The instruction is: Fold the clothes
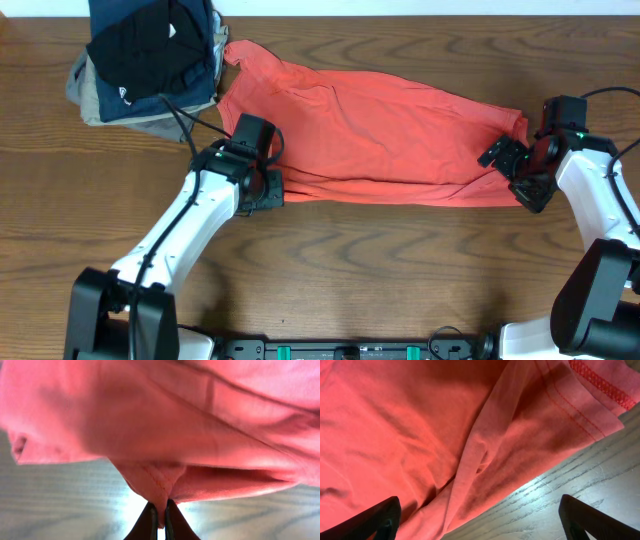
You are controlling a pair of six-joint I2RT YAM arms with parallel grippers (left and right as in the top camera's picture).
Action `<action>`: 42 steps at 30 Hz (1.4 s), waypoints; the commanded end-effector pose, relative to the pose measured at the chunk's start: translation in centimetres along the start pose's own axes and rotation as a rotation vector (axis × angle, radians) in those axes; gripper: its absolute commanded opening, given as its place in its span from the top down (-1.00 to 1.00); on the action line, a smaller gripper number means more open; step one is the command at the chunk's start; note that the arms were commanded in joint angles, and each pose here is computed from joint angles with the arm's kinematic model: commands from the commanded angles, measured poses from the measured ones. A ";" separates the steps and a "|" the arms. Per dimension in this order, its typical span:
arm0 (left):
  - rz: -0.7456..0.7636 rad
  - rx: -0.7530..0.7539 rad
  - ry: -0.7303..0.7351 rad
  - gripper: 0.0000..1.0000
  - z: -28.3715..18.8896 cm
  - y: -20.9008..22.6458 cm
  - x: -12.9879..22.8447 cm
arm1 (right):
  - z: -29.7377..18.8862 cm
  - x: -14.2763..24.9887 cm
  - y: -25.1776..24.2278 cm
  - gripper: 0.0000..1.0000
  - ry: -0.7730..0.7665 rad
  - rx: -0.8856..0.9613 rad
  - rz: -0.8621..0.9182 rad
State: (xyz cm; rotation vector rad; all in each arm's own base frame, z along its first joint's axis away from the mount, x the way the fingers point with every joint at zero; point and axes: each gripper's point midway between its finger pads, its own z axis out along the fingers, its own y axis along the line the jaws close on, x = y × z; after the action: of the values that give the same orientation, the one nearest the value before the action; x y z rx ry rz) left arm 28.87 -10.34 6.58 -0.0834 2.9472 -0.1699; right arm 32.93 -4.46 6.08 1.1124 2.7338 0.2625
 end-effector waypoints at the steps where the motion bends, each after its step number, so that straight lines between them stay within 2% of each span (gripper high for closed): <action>1: -0.005 -0.001 0.002 0.89 -0.8 0.1 0.4 | -0.5 -0.1 0.4 -0.99 -0.014 0.000 -0.027; 11: -0.037 -0.035 0.121 0.88 -1.3 1.0 3.5 | -0.8 -0.1 -2.0 -0.99 0.002 0.068 0.031; 18: -0.036 -0.021 0.097 0.88 -3.1 1.1 3.9 | -1.2 -1.0 -4.1 -0.99 0.014 0.061 0.114; 27: -0.036 -0.011 0.090 0.88 -6.0 1.6 5.8 | -1.2 -0.5 -3.3 -0.98 0.045 0.008 0.087; 42: -0.052 -0.019 0.198 0.88 -7.4 2.2 9.2 | -1.1 -0.8 -2.8 -0.98 0.037 -0.011 0.084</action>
State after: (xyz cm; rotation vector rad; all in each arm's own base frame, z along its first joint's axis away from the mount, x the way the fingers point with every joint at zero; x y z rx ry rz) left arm 18.71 -7.65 11.51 -0.1402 3.1399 -0.1319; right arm 30.56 -7.11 5.88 1.2786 2.7355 0.3013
